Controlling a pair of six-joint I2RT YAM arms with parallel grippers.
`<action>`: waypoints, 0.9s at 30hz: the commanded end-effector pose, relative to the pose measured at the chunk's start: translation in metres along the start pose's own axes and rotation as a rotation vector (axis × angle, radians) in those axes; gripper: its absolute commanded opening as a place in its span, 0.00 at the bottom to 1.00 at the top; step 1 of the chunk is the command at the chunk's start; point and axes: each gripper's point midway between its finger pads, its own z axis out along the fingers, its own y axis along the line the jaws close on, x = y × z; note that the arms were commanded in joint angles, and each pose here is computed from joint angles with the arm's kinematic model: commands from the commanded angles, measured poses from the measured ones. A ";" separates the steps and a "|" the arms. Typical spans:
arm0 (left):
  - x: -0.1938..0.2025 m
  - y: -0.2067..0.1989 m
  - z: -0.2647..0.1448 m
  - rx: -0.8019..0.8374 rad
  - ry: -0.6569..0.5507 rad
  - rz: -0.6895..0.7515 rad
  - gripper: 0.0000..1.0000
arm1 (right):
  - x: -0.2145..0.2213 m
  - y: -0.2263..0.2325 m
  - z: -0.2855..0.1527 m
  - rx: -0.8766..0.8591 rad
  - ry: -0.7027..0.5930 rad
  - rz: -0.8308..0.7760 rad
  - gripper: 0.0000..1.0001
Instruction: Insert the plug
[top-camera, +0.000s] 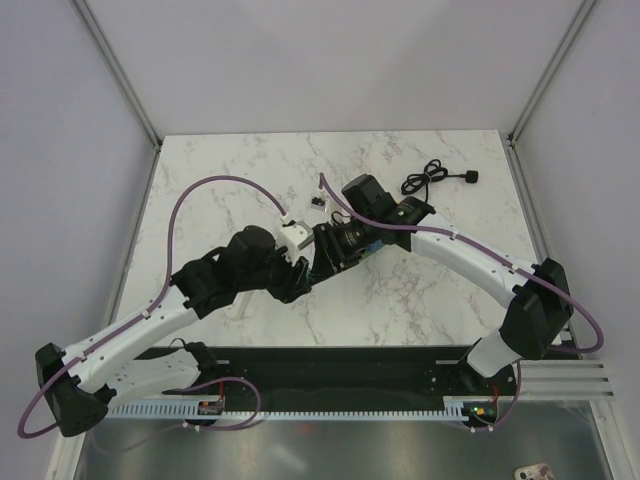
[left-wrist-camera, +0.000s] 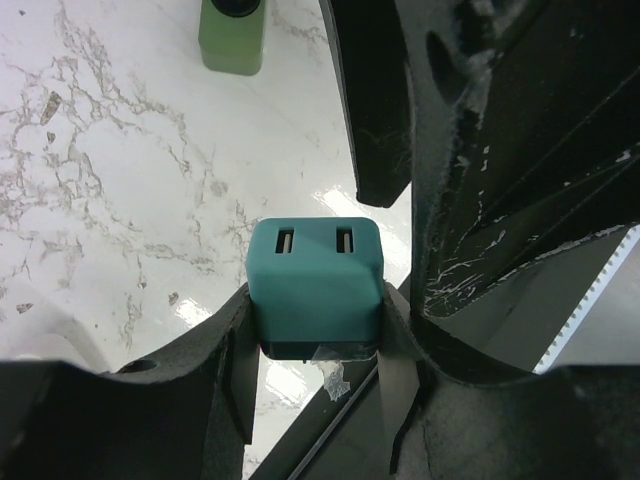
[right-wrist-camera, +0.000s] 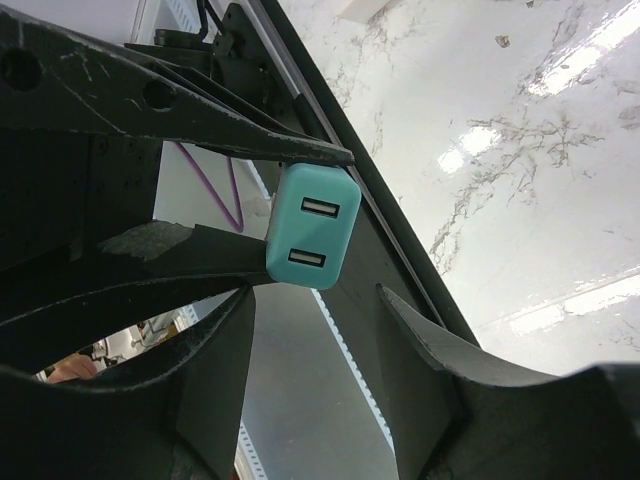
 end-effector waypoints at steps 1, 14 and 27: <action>-0.038 -0.012 -0.003 0.040 -0.126 0.067 0.02 | -0.008 0.005 0.008 -0.011 -0.014 -0.033 0.58; -0.035 -0.004 -0.005 -0.001 -0.123 0.078 0.02 | -0.024 -0.001 0.001 0.077 -0.088 -0.020 0.56; -0.034 -0.002 -0.004 -0.013 -0.118 0.079 0.02 | -0.033 0.000 -0.020 0.150 -0.180 -0.023 0.57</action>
